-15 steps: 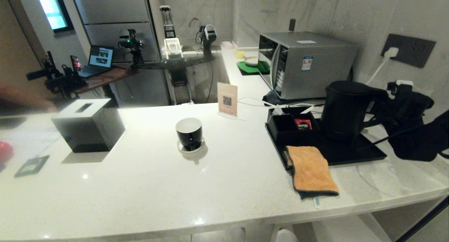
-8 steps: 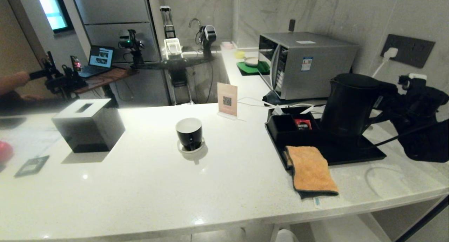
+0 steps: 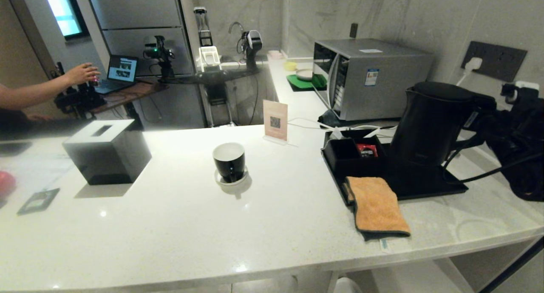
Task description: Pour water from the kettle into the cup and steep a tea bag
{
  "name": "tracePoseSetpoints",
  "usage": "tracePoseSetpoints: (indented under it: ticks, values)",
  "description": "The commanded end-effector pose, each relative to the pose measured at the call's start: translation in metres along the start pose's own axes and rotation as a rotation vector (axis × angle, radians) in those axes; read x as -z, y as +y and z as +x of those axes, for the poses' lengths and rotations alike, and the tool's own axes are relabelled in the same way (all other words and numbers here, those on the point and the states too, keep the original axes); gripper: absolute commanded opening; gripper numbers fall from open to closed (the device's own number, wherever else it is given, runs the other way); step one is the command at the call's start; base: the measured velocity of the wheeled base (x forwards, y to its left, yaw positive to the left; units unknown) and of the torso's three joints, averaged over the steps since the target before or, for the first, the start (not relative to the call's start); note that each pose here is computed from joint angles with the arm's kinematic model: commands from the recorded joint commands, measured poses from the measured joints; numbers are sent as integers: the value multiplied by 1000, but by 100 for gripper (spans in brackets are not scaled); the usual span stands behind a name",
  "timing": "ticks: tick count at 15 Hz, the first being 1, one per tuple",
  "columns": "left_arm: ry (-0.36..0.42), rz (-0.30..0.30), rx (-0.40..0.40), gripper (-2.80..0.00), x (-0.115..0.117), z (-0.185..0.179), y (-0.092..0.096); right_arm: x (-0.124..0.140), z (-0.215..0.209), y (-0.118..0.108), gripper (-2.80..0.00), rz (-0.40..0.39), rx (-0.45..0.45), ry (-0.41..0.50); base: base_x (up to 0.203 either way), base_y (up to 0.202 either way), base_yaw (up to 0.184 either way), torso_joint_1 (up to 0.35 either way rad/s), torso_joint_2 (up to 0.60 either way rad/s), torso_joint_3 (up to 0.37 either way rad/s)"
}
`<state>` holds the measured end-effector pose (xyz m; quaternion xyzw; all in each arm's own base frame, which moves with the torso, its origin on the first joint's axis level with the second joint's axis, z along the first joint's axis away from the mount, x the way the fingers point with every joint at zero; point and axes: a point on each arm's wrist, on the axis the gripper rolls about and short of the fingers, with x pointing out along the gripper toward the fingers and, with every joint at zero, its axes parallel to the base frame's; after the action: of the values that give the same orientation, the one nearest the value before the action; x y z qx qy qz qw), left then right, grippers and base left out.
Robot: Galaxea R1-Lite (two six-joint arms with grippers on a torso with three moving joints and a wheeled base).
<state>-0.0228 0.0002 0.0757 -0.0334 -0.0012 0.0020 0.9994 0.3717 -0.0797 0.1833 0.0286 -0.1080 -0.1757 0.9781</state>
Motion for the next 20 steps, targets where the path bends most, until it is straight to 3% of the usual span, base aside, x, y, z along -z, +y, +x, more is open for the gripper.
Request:
tracePoseSetpoints:
  ticks: [1, 12, 20]
  values:
    - [1, -2, -1, -280, 0, 0, 0, -25, -19, 4, -280, 28, -16, -41, 0, 0, 0, 0, 0, 0]
    - [1, -1, -1, -280, 0, 0, 0, -56, -85, 68, -280, 96, -247, -52, 0, 0, 0, 0, 0, 0]
    - [-1, -1, -1, -280, 0, 0, 0, -51, -102, 84, -280, 97, -309, -18, 0, 0, 0, 0, 0, 0]
